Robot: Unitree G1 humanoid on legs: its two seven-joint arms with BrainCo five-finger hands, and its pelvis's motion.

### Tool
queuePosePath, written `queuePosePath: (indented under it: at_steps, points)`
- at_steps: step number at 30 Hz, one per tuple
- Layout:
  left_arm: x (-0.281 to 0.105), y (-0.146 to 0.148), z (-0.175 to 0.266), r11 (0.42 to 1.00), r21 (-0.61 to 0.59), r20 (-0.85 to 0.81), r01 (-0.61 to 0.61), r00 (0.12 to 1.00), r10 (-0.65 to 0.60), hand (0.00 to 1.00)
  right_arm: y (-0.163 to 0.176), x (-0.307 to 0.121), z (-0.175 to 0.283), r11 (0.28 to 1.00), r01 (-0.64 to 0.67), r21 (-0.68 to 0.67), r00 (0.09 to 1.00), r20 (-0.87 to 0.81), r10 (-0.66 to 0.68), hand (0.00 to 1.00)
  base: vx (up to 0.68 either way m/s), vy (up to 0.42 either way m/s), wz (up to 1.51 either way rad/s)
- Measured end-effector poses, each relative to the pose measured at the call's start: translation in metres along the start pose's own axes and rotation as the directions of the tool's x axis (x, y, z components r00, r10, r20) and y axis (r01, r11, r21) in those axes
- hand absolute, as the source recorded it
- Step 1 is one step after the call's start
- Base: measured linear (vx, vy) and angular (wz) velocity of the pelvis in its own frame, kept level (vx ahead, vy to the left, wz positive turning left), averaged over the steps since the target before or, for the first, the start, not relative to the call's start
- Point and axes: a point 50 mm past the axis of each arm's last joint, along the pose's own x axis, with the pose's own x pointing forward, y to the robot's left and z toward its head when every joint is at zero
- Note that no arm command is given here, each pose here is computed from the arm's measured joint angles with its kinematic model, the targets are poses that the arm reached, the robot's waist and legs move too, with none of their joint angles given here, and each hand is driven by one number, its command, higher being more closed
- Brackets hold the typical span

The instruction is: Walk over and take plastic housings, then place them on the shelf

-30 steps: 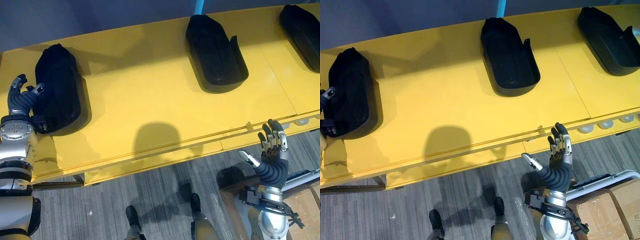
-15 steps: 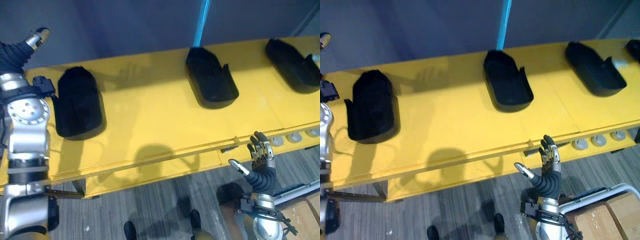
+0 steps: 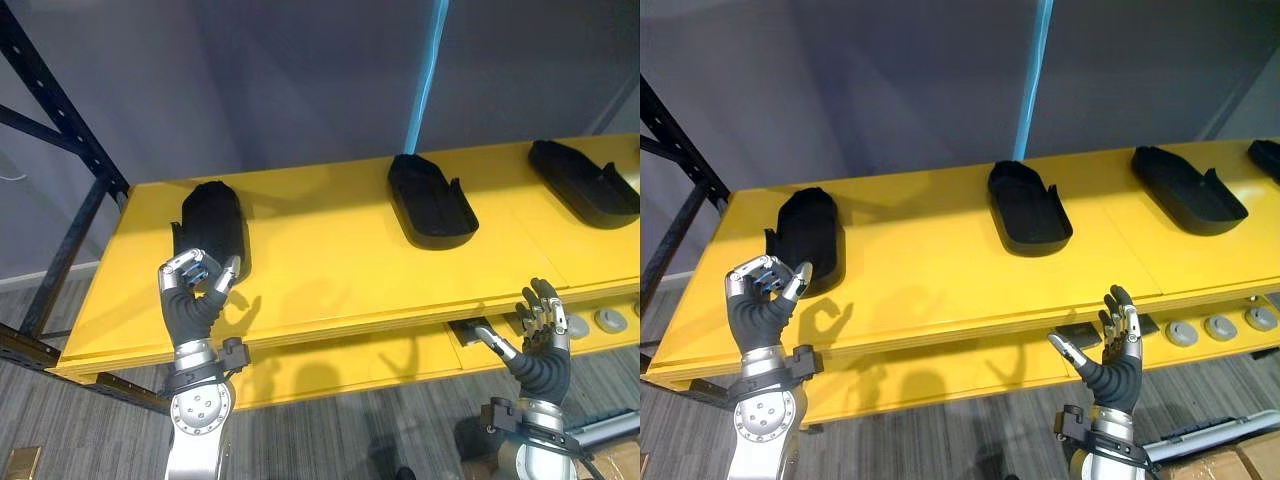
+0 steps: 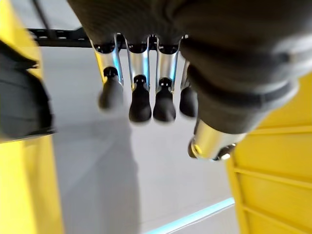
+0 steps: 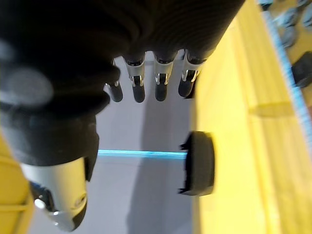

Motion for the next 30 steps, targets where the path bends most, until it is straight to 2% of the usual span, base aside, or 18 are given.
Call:
queuePosePath:
  at_steps: [5,13,30]
  points:
    - [0.005,0.000,-0.006,1.000,-0.021,-0.018,-0.023,1.000,0.023,1.00,0.001,0.002,0.000,1.000,0.008,0.005,1.000,0.004,-0.008,0.00,-0.01,0.015,-0.01]
    - [0.030,0.008,-0.012,0.991,-0.035,-0.015,-0.126,0.992,0.125,1.00,0.007,0.006,-0.003,1.000,0.025,0.017,1.000,0.003,-0.025,0.00,0.02,0.033,-0.03]
    - [0.061,0.021,-0.030,0.982,0.035,-0.053,-0.186,0.981,0.187,1.00,0.015,0.002,-0.014,1.000,-0.001,0.030,0.999,-0.054,0.003,0.00,0.00,0.028,-0.04]
